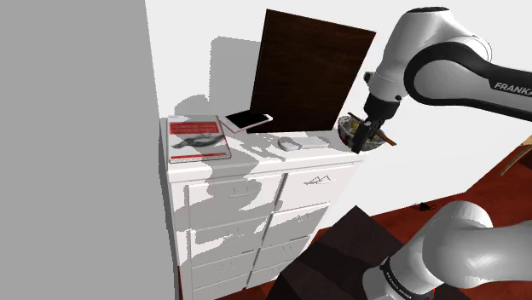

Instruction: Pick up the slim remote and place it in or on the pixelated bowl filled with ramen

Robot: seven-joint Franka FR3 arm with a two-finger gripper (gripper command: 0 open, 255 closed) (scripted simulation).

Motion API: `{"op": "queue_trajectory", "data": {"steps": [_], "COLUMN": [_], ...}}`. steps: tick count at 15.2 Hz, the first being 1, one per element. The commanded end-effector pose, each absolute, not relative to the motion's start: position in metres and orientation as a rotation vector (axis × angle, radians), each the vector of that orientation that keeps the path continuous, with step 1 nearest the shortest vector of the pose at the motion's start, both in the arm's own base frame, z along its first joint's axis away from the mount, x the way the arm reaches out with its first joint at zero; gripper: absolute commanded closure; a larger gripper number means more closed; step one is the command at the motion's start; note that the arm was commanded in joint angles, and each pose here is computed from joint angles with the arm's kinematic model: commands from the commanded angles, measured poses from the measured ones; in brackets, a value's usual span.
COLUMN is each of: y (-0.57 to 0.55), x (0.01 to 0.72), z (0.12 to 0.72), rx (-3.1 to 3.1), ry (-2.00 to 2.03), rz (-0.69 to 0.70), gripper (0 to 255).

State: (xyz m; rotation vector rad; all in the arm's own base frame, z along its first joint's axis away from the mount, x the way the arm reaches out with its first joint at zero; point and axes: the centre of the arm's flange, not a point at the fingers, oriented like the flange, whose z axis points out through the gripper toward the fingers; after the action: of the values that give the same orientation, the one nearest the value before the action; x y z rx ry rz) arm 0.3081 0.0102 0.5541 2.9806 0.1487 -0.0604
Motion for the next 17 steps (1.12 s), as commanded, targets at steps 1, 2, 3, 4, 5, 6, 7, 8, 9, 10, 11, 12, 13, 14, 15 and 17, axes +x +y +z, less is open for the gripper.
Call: {"op": "queue_trajectory", "data": {"steps": [1, 2, 3, 4, 5, 6, 7, 8, 9, 10, 11, 12, 13, 14, 15, 17], "y": [0.01, 0.002, -0.005, -0.012, -0.018, -0.023, -0.027, -0.031, -0.034, -0.036, -0.037, -0.037, -0.036, -0.035, -0.033, -0.026], "x": [0.308, 0.318, 0.328, 0.338, 0.349, 0.36, 0.371, 0.383, 0.395, 0.407, 0.419, 0.431, 0.443, 0.455, 0.467, 0.49], "z": [0.554, 0.55, 0.546, 0.541, 0.536, 0.532, 0.527, 0.522, 0.517, 0.512, 0.507, 0.502, 0.497, 0.492, 0.486, 0.476], "rx": [2.981, 2.984, 2.985, 2.983, 2.977, 2.968, 2.956, 2.941, 2.923, 2.902, 2.877, 2.849, 2.818, 2.784, 2.746, 2.662], "ry": [0.149, 0.246, 0.345, 0.443, 0.541, 0.64, 0.739, 0.837, 0.935, 1.033, 1.131, 1.228, 1.324, 1.42, 1.514, 1.701], "rz": [-0.06, -0.057, -0.054, -0.051, -0.048, -0.045, -0.041, -0.038, -0.035, -0.031, -0.028, -0.024, -0.02, -0.016, -0.013, -0.005], "gripper": [0, 0, 0, 0, 0, 0, 0, 0, 0, 0, 0, 0, 0, 0, 0, 0]}}
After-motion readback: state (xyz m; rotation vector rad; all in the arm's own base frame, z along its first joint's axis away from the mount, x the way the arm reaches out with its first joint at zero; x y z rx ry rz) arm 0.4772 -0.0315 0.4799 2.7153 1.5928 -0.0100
